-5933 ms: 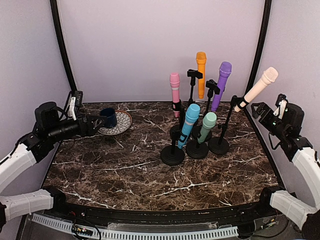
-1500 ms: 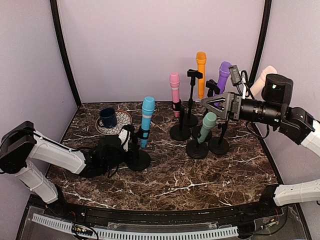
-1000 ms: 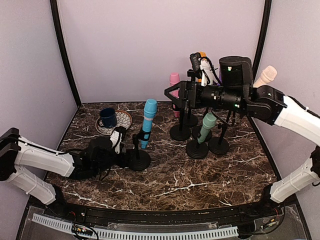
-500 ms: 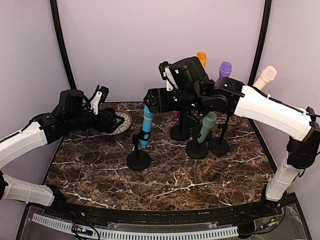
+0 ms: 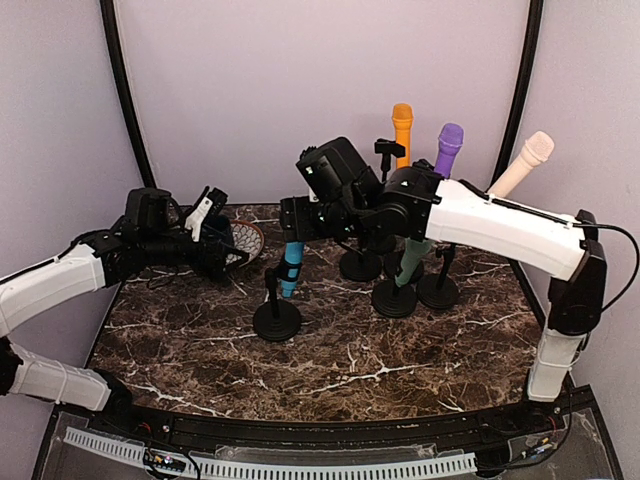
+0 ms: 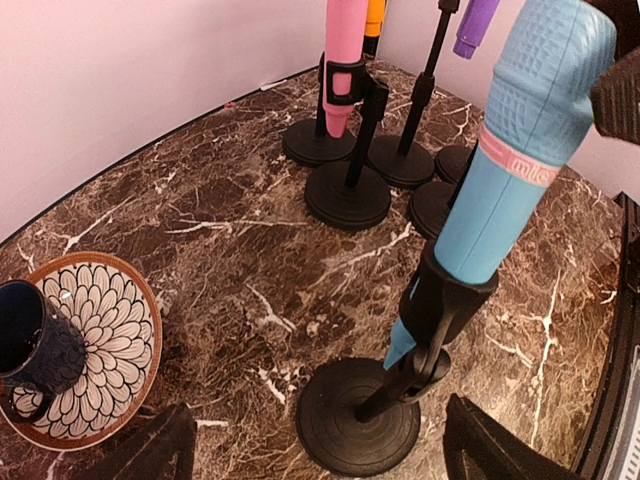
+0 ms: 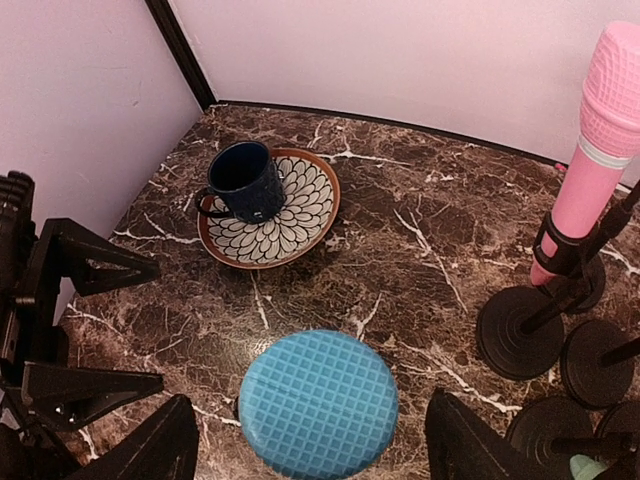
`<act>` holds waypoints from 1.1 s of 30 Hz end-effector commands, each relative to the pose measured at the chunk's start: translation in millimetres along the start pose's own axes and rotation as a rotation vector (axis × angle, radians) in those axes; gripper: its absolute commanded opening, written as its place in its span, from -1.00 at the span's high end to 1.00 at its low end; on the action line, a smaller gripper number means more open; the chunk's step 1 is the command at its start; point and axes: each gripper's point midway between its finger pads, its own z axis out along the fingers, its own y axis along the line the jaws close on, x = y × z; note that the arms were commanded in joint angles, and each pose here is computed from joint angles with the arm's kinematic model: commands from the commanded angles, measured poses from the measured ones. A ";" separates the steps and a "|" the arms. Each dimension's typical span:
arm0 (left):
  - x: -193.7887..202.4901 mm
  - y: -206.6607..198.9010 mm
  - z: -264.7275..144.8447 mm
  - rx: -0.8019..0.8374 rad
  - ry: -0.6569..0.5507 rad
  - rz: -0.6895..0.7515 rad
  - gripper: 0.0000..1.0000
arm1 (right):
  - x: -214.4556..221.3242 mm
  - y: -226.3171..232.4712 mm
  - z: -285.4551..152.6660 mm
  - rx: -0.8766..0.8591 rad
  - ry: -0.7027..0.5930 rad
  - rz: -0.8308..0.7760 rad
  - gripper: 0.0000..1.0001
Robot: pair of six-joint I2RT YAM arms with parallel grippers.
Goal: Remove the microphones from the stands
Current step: Hold the microphone from the microphone stand, then hold the microphone stand at the center of the board.
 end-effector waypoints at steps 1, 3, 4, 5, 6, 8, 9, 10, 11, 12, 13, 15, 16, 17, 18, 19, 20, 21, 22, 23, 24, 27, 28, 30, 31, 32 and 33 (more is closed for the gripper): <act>-6.4 -3.2 -11.2 -0.009 -0.070 0.093 -0.75 | -10.7 3.9 2.9 0.017 -0.044 0.031 -0.54; -8.8 -8.0 -14.6 0.009 -0.092 0.107 -0.75 | -7.6 6.6 10.5 0.014 -0.037 0.026 -0.49; -8.8 -10.4 -16.2 0.018 -0.099 0.112 -0.74 | -6.9 7.4 12.9 0.017 -0.036 0.024 -0.45; -9.9 -14.2 -18.0 0.036 -0.109 0.117 -0.74 | -7.3 8.3 14.8 0.017 -0.036 0.023 -0.42; -8.9 -17.8 -18.2 0.056 -0.114 0.123 -0.74 | -7.7 9.0 15.7 0.017 -0.038 0.020 -0.39; -8.4 -21.6 -18.7 0.076 -0.118 0.133 -0.74 | -7.5 11.4 18.0 0.009 -0.040 0.014 -0.30; -7.9 -21.9 -18.3 0.078 -0.117 0.134 -0.74 | -7.7 11.7 19.1 0.008 -0.041 0.012 -0.26; -7.9 -22.3 -18.0 0.081 -0.116 0.135 -0.74 | -7.2 11.3 21.0 0.007 -0.040 0.013 -0.23; -6.9 -22.1 -16.9 0.083 -0.112 0.134 -0.73 | -6.7 11.7 22.3 0.005 -0.039 0.012 -0.20; -6.7 -22.5 -16.3 0.087 -0.111 0.133 -0.73 | -6.2 12.2 23.0 0.001 -0.037 0.013 -0.17; -5.1 -22.8 -14.5 0.092 -0.105 0.130 -0.73 | -6.3 13.1 23.4 -0.005 -0.037 0.015 -0.13; -3.6 -27.0 -12.9 0.120 -0.101 0.128 -0.73 | -6.4 16.1 24.1 -0.023 -0.042 0.013 -0.06; -3.4 -32.2 -13.3 0.151 -0.103 0.129 -0.73 | -7.6 16.6 24.2 -0.030 -0.047 0.013 -0.03; -3.6 -34.8 -13.1 0.169 -0.107 0.128 -0.73 | -8.0 17.3 24.2 -0.035 -0.052 0.010 0.03; -0.8 -39.5 -12.8 0.197 -0.104 0.124 -0.73 | -7.6 18.2 25.0 -0.041 -0.054 0.005 0.08; -3.8 -42.0 -12.4 0.210 -0.119 0.127 -0.73 | -7.6 18.8 24.9 -0.048 -0.055 -0.002 0.13; -2.5 -45.5 -11.7 0.230 -0.118 0.127 -0.73 | -7.4 20.4 24.6 -0.058 -0.056 -0.007 0.17; -0.6 -48.5 -9.0 0.243 -0.114 0.128 -0.73 | -6.5 21.5 24.9 -0.066 -0.055 -0.013 0.21; 3.7 -49.8 -4.5 0.251 -0.098 0.126 -0.73 | -6.2 22.5 24.4 -0.074 -0.054 -0.017 0.24; 6.1 -56.0 -1.3 0.265 -0.084 0.137 -0.73 | -5.8 23.3 24.1 -0.082 -0.055 -0.021 0.27; 11.9 -53.2 6.4 0.244 -0.056 0.136 -0.72 | -4.7 24.1 23.7 -0.090 -0.054 -0.023 0.29; 26.5 -63.4 22.2 0.237 0.037 0.150 -0.68 | -2.7 23.9 21.0 -0.106 -0.061 -0.023 0.30; 32.6 -66.2 28.4 0.238 0.066 0.147 -0.65 | -3.3 23.7 19.4 -0.111 -0.065 -0.020 0.30; 35.8 -62.5 36.4 0.208 0.091 0.133 -0.63 | -3.6 23.4 16.7 -0.120 -0.070 -0.015 0.30; 34.9 -59.9 38.6 0.192 0.093 0.130 -0.62 | -3.6 24.4 15.3 -0.129 -0.072 -0.014 0.30; 34.0 -58.4 41.2 0.182 0.090 0.120 -0.61 | -3.8 24.6 14.4 -0.133 -0.073 -0.015 0.30; 33.8 -55.1 42.9 0.163 0.089 0.117 -0.60 | -3.6 24.7 13.5 -0.136 -0.073 -0.016 0.30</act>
